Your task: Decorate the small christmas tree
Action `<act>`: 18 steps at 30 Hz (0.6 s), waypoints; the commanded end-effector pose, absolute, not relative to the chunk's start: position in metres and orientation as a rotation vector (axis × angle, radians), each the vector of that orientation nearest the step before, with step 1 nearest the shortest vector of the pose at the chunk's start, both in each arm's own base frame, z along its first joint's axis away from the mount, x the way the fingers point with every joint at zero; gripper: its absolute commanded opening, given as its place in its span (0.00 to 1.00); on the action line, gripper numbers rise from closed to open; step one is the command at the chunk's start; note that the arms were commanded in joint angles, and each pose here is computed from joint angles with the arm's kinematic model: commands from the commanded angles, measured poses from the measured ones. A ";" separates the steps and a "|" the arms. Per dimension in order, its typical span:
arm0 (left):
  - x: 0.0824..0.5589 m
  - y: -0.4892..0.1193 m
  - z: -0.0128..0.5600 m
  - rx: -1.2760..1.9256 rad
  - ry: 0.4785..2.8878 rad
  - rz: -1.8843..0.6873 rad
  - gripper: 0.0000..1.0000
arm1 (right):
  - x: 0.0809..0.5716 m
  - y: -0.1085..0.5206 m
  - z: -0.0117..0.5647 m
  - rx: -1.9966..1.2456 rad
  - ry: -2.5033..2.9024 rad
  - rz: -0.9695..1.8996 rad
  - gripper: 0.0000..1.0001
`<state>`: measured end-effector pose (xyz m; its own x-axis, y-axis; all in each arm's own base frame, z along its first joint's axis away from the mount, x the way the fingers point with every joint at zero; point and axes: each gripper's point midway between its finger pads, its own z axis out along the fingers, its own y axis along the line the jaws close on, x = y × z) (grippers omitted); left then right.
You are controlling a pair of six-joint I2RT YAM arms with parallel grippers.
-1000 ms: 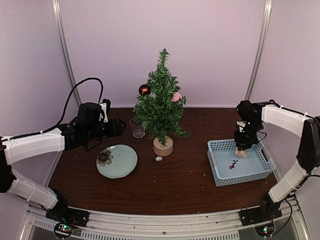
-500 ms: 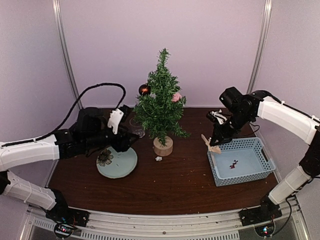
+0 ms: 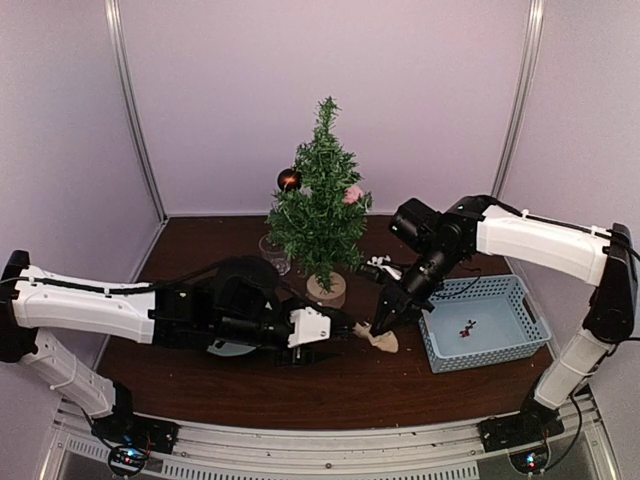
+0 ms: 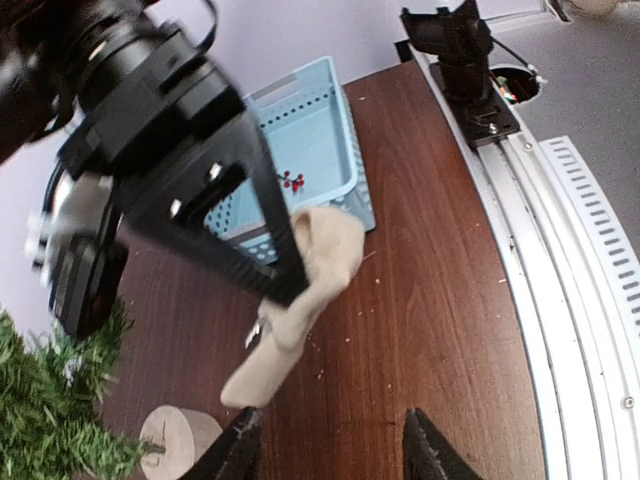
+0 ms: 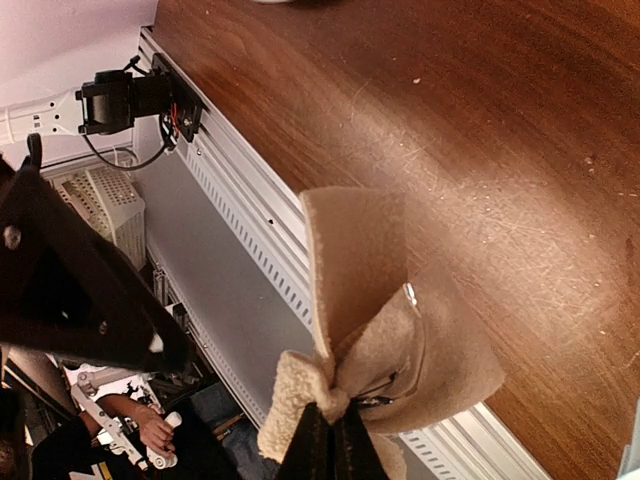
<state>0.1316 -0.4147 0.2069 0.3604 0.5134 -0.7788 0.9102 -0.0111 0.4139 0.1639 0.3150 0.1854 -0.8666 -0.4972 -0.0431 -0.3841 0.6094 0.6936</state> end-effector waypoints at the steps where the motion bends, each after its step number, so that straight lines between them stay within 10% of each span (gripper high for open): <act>1: 0.114 -0.445 0.231 1.744 1.035 -0.520 0.44 | 0.156 0.345 0.195 0.728 -2.568 -1.217 0.00; 18: 0.116 -0.449 0.208 1.846 1.020 -0.419 0.18 | 0.135 0.362 0.203 0.805 -2.478 -1.245 0.01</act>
